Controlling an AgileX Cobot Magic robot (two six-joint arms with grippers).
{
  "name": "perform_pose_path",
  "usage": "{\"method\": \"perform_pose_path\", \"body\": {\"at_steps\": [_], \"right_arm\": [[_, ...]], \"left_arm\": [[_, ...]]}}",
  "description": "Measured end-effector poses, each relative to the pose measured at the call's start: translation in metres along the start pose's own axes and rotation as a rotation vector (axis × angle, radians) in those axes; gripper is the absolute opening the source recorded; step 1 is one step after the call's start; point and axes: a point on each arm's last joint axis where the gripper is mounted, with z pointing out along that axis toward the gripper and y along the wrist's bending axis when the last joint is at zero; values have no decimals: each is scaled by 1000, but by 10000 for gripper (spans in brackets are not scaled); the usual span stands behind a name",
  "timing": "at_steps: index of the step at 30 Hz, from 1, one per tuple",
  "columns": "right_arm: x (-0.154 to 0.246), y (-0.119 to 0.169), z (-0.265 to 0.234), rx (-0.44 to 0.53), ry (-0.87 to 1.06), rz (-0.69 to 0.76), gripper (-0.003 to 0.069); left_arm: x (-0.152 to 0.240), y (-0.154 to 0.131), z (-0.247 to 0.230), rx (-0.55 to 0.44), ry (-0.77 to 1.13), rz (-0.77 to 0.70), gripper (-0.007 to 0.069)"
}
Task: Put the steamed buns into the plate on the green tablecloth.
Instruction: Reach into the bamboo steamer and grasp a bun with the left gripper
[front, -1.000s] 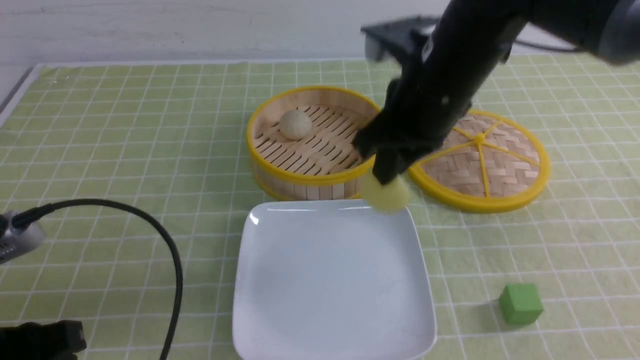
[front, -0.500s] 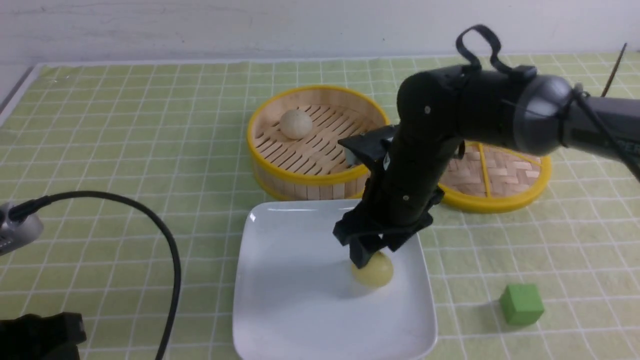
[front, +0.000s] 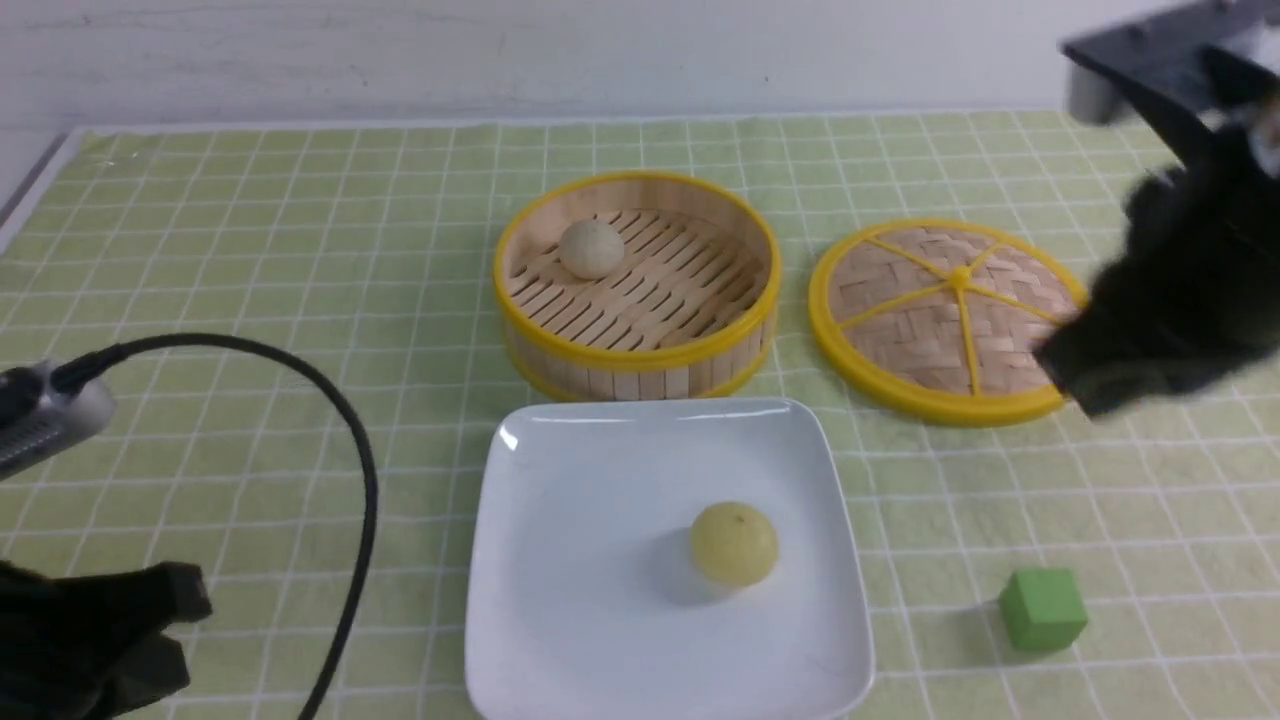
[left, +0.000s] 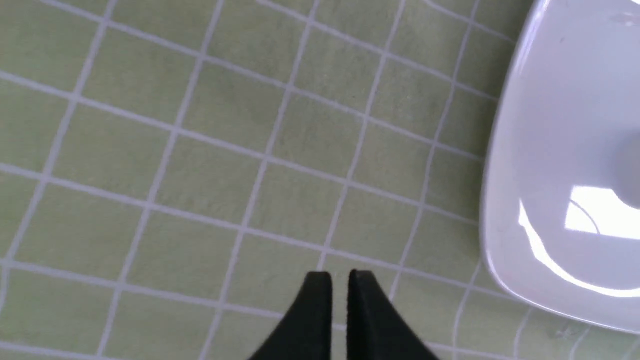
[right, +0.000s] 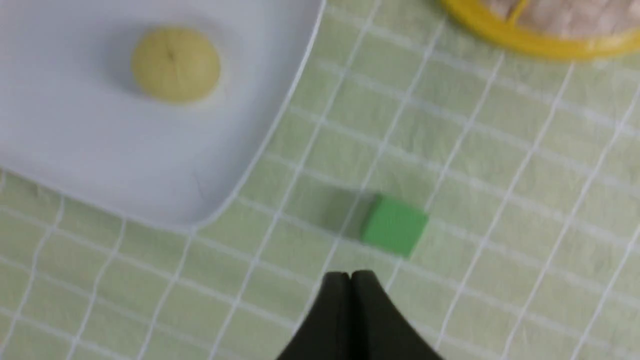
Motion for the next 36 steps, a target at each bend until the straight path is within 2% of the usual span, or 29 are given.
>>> {"method": "perform_pose_path", "body": {"at_steps": [1, 2, 5, 7, 11, 14, 15, 17, 18, 19, 21, 23, 28, 36], "right_arm": [[6, -1, 4, 1, 15, 1, -14], [32, -3, 6, -9, -34, 7, -14], [59, -6, 14, -18, -97, 13, -14], [87, -9, 23, -29, -169, 20, -14], [111, -12, 31, -36, -229, 26, -11], [120, -14, 36, -31, -229, 24, -9], [120, -14, 37, -29, -230, 22, -9], [120, -14, 37, -26, -229, 20, -9], [120, -14, 38, -26, -230, 20, -9], [120, -14, 38, -26, -231, 20, -9], [119, -14, 38, -26, -235, 20, -6], [119, -14, 38, -26, -236, 20, -6], [119, -14, 38, -27, -241, 20, 0], [118, -14, 38, -27, -249, 20, 1]], "left_arm": [[-1, 0, 1, -2, 4, 8, 29], [-13, -10, 6, 52, 36, 27, 5], [-33, -24, 13, 119, 61, 55, 2], [-66, -44, 23, 197, 83, 73, 2], [-106, -70, 46, 230, 122, 120, 35], [-133, -102, 75, 215, 168, 195, 120], [-135, -104, 76, 213, 169, 199, 134], [-154, -130, 97, 187, 171, 237, 231], [-163, -140, 105, 176, 158, 252, 272], [-167, -144, 104, 180, 142, 258, 280], [-188, -168, 122, 157, 88, 317, 368], [-197, -179, 135, 141, 66, 358, 403], [-216, -214, 174, 121, -8, 457, 435], [-230, -222, 217, 114, -43, 416, 440]]}}
